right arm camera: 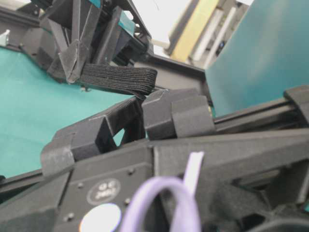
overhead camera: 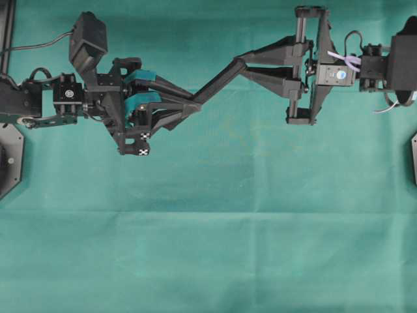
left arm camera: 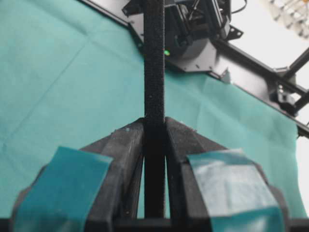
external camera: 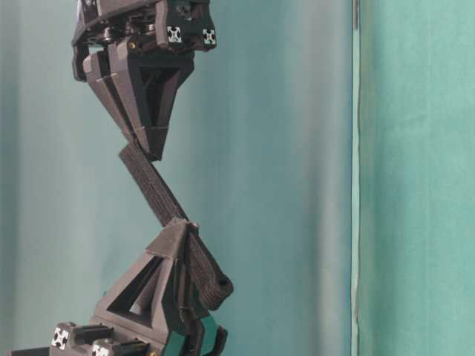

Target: Peel off the Velcro with your right arm.

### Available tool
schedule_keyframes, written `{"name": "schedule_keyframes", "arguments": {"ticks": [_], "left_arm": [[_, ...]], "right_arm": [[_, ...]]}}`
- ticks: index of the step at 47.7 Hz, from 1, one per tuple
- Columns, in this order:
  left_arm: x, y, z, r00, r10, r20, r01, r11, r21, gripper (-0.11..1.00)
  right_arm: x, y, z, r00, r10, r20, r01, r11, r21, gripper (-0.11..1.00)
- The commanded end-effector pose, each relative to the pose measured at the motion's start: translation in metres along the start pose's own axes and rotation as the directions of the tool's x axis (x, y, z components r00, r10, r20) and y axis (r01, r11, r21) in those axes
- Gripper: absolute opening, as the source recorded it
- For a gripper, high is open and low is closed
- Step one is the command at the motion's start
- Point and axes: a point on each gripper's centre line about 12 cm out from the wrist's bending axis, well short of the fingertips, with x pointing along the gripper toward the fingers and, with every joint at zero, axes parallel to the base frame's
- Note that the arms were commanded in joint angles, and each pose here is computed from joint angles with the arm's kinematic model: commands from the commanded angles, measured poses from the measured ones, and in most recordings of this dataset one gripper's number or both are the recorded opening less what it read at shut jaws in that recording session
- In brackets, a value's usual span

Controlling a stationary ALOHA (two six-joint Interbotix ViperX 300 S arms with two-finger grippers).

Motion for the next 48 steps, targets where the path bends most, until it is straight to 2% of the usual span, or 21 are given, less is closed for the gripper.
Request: {"name": "schedule_keyframes", "arguments": {"ticks": [1,24,33,42,48], "left_arm": [[-0.001,-0.004,0.008,1.000,-0.014,0.024,0.014,1.000,0.003,0.10],[0.000,-0.003,0.008,1.000,-0.010,0.026,0.010,1.000,0.002,0.10],[-0.001,-0.003,0.009,1.000,-0.008,0.025,0.008,1.000,-0.001,0.10],[-0.001,-0.003,0.008,1.000,-0.009,0.023,0.009,1.000,0.001,0.10],[0.000,-0.003,0.009,1.000,-0.008,0.023,0.008,1.000,-0.001,0.10]], "right_arm": [[0.000,-0.004,0.005,1.000,-0.011,0.004,0.011,1.000,0.002,0.24],[0.000,-0.001,0.000,0.999,0.006,-0.044,-0.005,1.000,0.002,0.19],[-0.009,0.000,0.000,0.998,0.004,-0.057,-0.003,1.000,0.003,0.19],[-0.027,0.000,0.007,0.999,-0.011,-0.033,0.011,1.000,-0.002,0.21],[-0.035,0.000,0.009,1.000,-0.016,-0.020,0.016,1.000,-0.006,0.28]]}}
